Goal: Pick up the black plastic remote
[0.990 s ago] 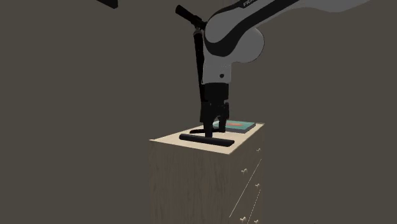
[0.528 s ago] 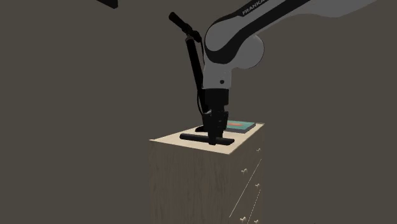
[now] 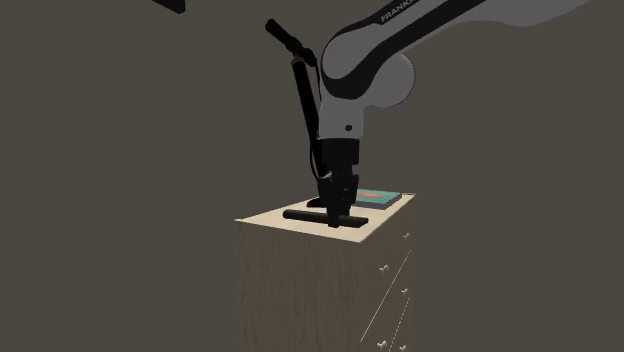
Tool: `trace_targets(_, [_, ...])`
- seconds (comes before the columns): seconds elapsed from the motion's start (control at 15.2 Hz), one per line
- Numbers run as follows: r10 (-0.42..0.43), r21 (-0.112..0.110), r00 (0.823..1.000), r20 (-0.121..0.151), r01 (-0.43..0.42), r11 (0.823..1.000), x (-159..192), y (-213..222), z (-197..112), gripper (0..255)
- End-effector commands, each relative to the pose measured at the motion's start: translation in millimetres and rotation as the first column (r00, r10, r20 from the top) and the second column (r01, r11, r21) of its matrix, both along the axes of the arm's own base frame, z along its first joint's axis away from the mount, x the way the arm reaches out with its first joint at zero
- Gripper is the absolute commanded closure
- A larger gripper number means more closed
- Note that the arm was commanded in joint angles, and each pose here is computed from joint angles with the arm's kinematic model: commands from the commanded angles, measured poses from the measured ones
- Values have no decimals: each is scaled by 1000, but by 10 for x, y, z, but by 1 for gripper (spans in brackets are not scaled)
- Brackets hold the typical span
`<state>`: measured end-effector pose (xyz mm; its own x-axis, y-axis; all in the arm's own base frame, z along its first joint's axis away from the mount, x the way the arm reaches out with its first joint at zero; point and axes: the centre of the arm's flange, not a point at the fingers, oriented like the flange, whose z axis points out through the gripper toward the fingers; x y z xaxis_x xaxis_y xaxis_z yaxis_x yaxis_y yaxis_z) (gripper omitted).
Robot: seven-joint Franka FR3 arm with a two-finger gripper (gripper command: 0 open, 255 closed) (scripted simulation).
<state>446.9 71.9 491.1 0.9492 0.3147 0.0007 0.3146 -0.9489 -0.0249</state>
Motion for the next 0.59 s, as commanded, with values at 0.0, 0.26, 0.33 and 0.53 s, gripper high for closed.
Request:
trace_targets(0.0, [2,0,1000,-3,-2,1000,-6,9,64,255])
trace_targets(0.26, [2,0,1000,-3,-2,1000,-6,9,275,255])
trace_targets(0.33, [2,0,1000,-3,-2,1000,-6,9,327,255])
trace_targets(0.53, [2,0,1000,-3,-2,1000,-6,9,486,255])
